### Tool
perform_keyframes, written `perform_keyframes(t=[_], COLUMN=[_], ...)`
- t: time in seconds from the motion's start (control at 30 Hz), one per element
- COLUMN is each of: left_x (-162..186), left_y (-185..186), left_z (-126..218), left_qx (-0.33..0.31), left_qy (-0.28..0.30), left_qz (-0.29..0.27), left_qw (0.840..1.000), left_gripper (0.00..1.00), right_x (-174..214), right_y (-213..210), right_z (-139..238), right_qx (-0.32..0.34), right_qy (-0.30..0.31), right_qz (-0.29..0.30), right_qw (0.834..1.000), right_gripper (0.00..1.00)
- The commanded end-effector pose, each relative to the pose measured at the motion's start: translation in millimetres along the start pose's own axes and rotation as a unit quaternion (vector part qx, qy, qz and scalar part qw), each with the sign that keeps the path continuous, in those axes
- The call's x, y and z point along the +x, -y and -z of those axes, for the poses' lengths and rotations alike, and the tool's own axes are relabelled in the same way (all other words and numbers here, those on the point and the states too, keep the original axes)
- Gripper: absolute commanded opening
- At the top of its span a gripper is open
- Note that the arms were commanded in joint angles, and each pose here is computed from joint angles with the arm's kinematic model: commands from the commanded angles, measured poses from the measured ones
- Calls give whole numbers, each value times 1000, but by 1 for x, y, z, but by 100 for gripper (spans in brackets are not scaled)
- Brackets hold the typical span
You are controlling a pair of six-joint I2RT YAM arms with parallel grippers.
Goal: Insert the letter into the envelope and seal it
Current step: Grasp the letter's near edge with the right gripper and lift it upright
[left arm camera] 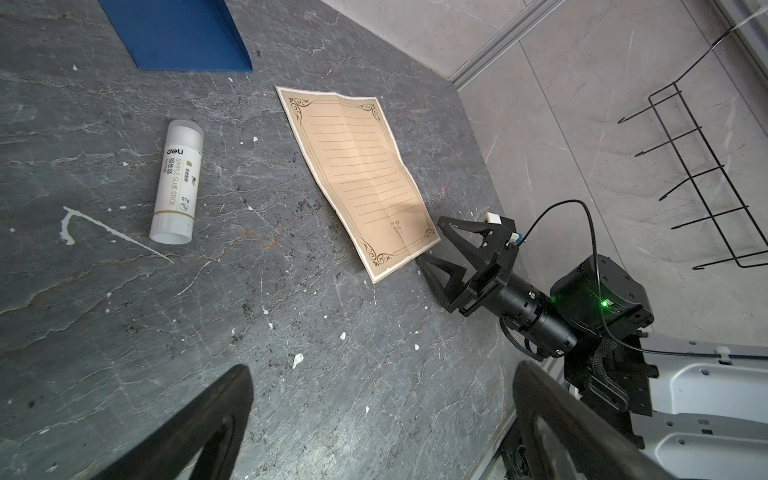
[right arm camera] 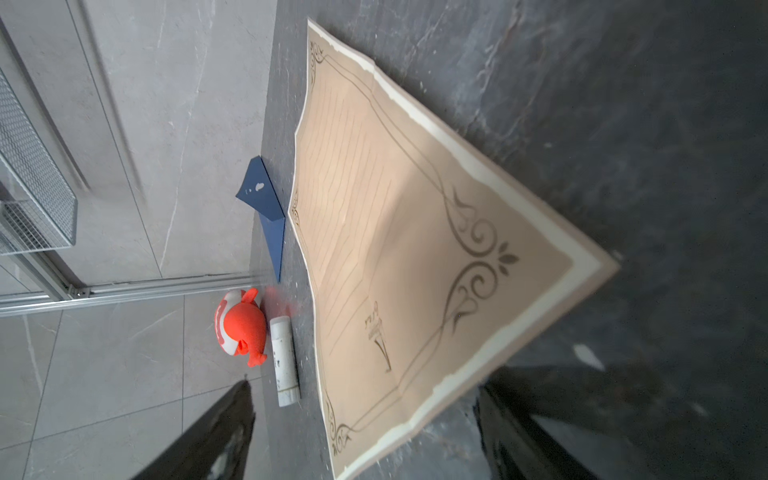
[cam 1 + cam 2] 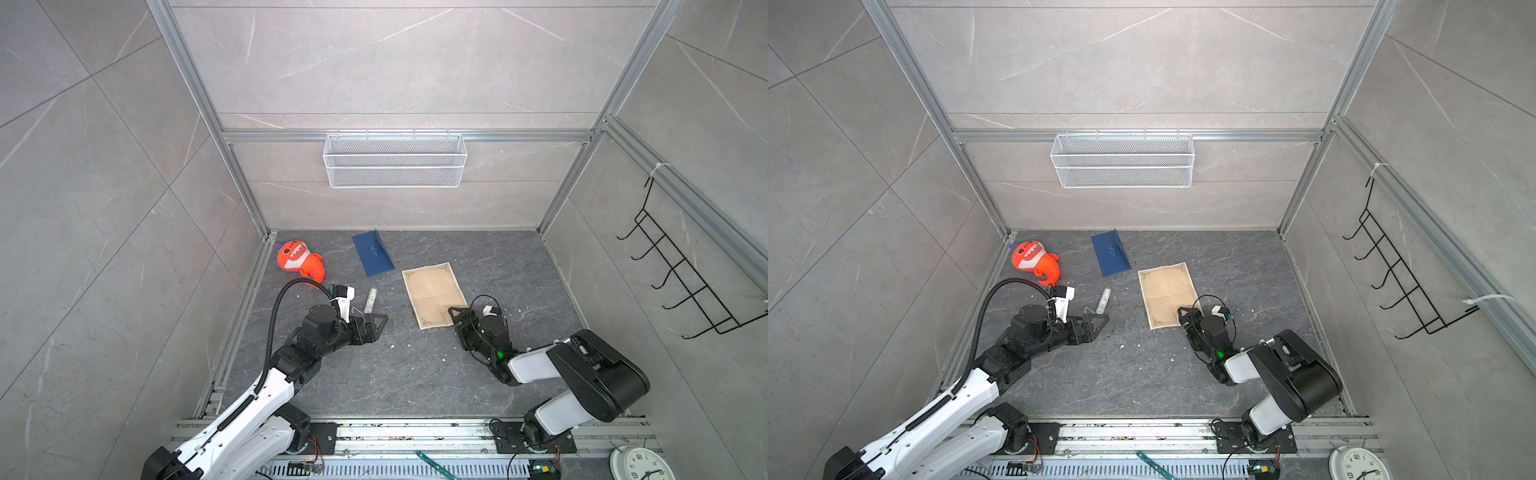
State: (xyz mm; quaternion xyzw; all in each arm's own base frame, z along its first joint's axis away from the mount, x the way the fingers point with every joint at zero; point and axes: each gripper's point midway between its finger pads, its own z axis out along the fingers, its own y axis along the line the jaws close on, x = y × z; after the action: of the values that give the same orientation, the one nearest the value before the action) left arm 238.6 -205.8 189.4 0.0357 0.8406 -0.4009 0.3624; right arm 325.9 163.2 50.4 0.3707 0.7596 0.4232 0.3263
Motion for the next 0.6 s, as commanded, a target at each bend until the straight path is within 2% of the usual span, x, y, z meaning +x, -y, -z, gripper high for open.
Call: perform_keyframes(t=[0.0,0.1,0.2,0.57], left_x=[-8,-7,-7,-9], left_y=[9,8,9,10], left_z=[-1,-2,-3,-4], left_qx=[20,22,26,30], left_qy=[18,19,21,25], left_qz=[-2,2,4,-1], left_qw=[1000,1000,999,999], left_gripper=[100,100,100,100], right_x=[-4,-4,-5,-8], right_y=[5,5,8,8], right_z=[-10,-17,-24,-41], right_qx=[2,-5,-7,-38], right_qy=[16,22,28,45], right_qz=[-21,-30,-37,-53], right_qw=[1000,999,999,997], right_gripper=[85,82,75,23])
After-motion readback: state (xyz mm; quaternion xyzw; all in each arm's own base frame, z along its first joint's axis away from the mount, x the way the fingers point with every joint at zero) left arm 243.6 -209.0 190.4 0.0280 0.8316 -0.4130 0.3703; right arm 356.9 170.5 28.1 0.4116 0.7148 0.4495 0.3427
